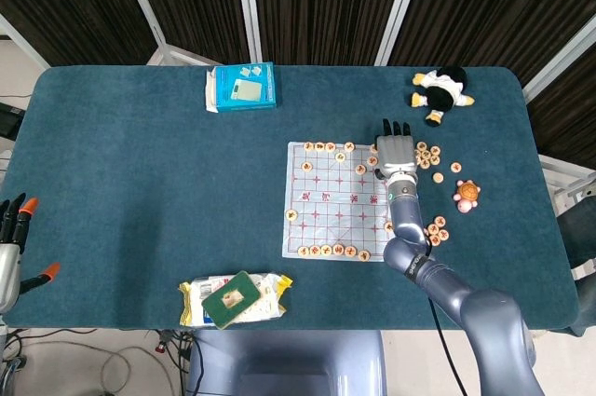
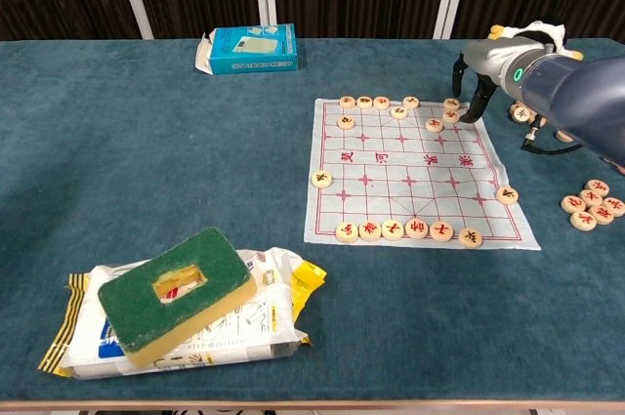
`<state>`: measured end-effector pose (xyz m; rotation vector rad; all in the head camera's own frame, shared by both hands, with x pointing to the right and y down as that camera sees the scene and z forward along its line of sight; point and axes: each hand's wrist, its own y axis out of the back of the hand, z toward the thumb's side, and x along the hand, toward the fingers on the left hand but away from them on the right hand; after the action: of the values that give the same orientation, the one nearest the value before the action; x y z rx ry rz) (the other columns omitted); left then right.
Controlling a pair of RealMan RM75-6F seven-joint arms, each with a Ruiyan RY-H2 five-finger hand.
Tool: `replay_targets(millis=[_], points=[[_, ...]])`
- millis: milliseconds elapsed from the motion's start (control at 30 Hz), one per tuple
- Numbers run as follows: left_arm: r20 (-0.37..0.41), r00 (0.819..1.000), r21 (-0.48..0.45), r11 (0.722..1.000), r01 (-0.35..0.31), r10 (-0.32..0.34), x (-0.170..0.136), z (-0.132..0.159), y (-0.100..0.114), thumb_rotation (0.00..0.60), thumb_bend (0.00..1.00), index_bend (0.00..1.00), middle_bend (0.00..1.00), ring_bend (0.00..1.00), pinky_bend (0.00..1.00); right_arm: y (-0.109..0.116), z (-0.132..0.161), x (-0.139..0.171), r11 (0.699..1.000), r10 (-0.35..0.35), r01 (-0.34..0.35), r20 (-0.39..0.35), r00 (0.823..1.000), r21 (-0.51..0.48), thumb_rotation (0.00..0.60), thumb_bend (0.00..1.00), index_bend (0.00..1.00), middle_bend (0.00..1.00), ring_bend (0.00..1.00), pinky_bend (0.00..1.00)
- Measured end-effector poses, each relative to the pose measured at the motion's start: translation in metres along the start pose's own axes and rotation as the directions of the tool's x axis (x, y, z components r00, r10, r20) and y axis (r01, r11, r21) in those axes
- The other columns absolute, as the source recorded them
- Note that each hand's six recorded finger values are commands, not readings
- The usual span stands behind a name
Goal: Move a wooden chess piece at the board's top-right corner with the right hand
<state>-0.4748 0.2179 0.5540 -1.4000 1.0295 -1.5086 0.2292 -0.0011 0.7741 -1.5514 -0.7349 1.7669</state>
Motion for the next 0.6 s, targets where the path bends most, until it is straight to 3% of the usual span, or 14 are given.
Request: replay_targets(millis=[600], points=[[-0.005, 1.000, 0.006, 1.000, -0.003, 0.004, 0.0012, 0.0000, -0.0004, 0.600, 0.05, 0.01, 0.00, 0.00, 0.05, -0.0070, 0.0033, -0.0045, 1.000, 0.015, -0.015, 0.003, 1.000, -0.016, 0.600, 0.35, 0.42, 0.00, 0.00, 0.02]])
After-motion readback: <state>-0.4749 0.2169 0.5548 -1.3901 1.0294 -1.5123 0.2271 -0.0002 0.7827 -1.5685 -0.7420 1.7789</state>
